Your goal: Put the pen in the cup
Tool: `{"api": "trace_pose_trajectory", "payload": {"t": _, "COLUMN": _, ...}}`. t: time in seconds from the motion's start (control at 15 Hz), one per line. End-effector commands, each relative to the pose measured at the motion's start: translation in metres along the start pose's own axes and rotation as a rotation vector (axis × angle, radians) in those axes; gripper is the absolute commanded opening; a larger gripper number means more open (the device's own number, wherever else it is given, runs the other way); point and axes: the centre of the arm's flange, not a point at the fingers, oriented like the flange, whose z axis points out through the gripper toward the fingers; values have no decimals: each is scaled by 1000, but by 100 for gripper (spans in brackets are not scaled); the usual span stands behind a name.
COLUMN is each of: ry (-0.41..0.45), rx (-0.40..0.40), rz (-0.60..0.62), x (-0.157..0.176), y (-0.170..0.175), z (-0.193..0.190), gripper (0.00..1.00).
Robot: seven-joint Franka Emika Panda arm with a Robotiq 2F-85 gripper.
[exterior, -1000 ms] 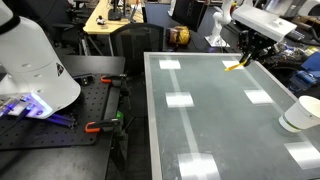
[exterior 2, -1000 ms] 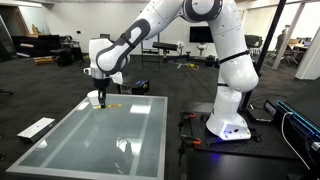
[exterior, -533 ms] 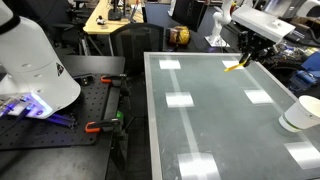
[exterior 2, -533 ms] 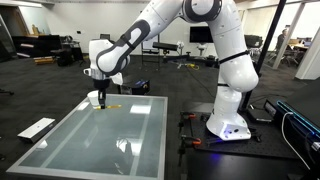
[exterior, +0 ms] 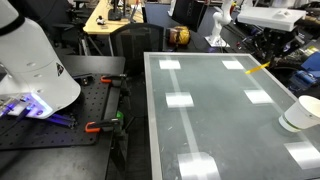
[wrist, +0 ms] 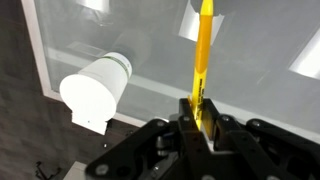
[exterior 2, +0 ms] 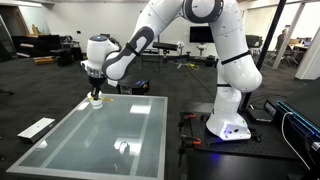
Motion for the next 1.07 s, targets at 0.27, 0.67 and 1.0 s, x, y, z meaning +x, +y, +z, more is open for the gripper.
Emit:
{"api": "trace_pose_trajectory", "payload": {"t": 0.27, "ry": 98, "rx": -338, "rz": 180, "x": 10, "y": -13, "z": -7, "gripper": 4}}
{"api": "trace_pose_trajectory", "payload": {"t": 0.67, "ry": 193, "rx": -518, "rz": 316, "x": 20, "y": -21, "z": 6, "gripper": 4}}
{"api": "trace_pose_trajectory", "payload": {"t": 1.0, "ry": 289, "rx": -683, "rz": 426, "x": 28, "y": -22, "z": 15, "gripper": 4}}
